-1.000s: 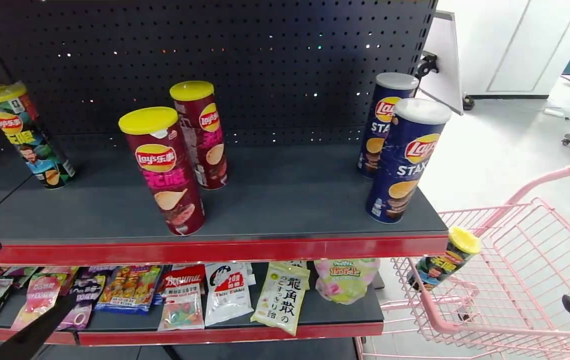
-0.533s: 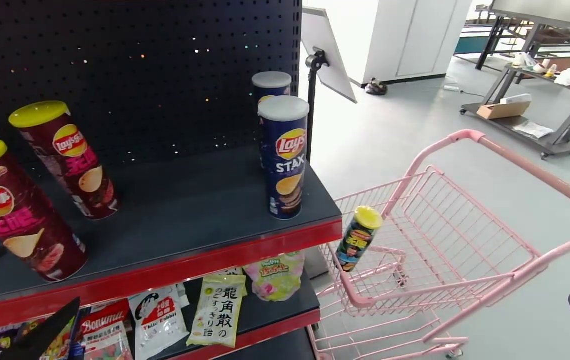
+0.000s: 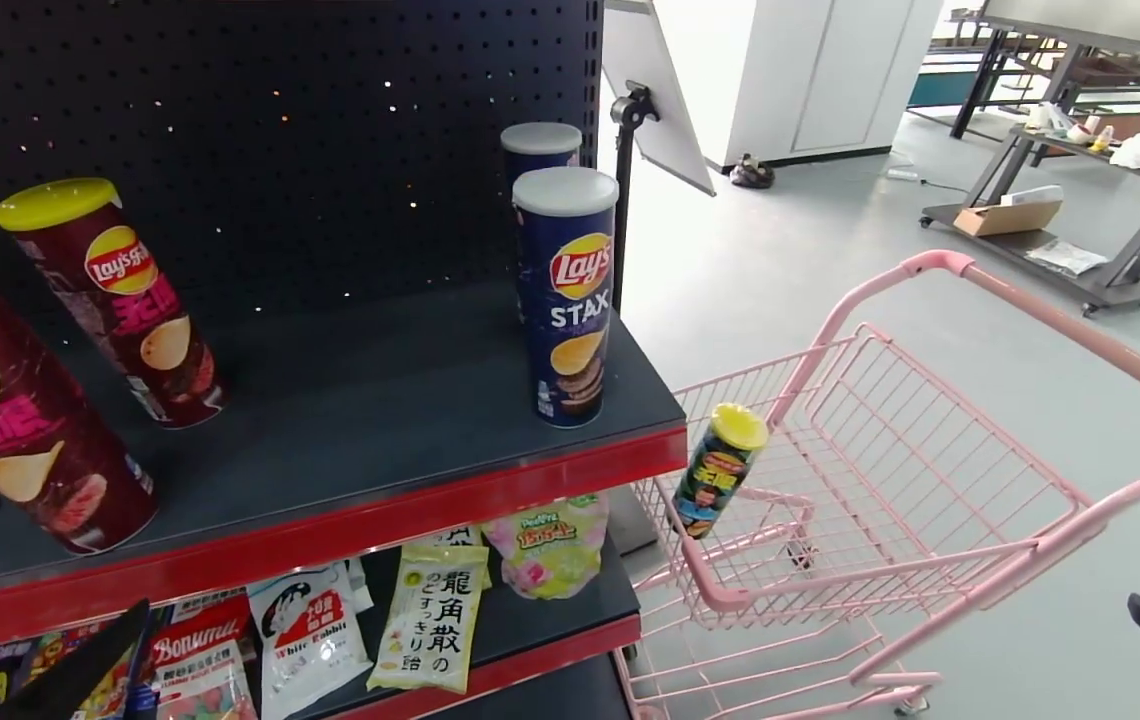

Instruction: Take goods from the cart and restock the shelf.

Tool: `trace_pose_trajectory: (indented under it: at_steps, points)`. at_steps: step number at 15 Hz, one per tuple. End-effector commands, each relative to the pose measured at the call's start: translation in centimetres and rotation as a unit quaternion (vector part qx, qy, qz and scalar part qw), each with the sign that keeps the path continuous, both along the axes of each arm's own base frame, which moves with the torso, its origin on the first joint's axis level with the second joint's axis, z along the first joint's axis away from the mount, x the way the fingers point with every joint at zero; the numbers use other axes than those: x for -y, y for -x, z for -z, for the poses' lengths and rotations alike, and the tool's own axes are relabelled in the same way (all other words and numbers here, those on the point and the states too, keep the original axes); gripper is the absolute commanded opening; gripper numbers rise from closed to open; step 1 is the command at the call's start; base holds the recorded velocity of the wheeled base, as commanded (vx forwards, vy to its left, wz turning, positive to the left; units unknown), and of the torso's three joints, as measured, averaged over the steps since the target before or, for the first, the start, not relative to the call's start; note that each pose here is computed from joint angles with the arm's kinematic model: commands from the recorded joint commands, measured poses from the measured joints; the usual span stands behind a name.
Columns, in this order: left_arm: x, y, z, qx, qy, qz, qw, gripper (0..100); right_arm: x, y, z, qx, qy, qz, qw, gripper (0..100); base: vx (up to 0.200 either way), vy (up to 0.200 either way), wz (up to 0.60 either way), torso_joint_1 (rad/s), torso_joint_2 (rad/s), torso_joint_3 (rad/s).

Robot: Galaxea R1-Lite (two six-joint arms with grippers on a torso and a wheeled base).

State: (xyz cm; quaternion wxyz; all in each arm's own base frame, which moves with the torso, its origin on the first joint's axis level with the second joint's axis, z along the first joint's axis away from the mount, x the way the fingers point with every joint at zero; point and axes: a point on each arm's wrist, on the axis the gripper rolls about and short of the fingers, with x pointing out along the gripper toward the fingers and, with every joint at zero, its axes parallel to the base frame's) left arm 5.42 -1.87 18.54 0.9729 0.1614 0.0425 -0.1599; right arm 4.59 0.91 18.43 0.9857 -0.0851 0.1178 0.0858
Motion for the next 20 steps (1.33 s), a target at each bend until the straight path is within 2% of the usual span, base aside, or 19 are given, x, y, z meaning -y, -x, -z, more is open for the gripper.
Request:
trace_pose_trajectory:
  at_steps: [1, 15, 18, 19, 20]
  points:
    - [0.0, 0.1, 0.0, 0.001, 0.000, -0.001, 1.0000, 100, 0.0, -0.1, 0.0, -0.002, 0.001, -0.001, 1.000, 100, 0.000, 0.000, 0.00, -0.139, 0.38, 0.246]
    - [-0.1, 0.3, 0.1, 0.005, 0.003, -0.002, 1.0000, 100, -0.1, -0.9, 0.7, -0.033, 0.006, 0.007, 0.999, 100, 0.000, 0.000, 0.00, -0.151, 0.50, 0.343]
    - [-0.1, 0.3, 0.0, 0.006, 0.003, -0.003, 1.0000, 100, -0.2, -4.1, -0.7, -0.047, 0.000, 0.043, 0.998, 100, 0.000, 0.000, 0.00, -0.025, 0.11, 0.090]
    - [-0.1, 0.3, 0.0, 0.007, 0.004, -0.004, 1.0000, 100, -0.8, -9.4, -1.4, -0.046, -0.030, 0.057, 0.997, 100, 0.000, 0.000, 0.00, 0.000, 0.00, 0.000]
    - [-0.1, 0.3, 0.0, 0.006, 0.005, -0.004, 1.0000, 100, -1.3, -12.9, -0.9, -0.035, -0.058, 0.062, 0.996, 100, 0.000, 0.000, 0.00, 0.000, 0.00, 0.000]
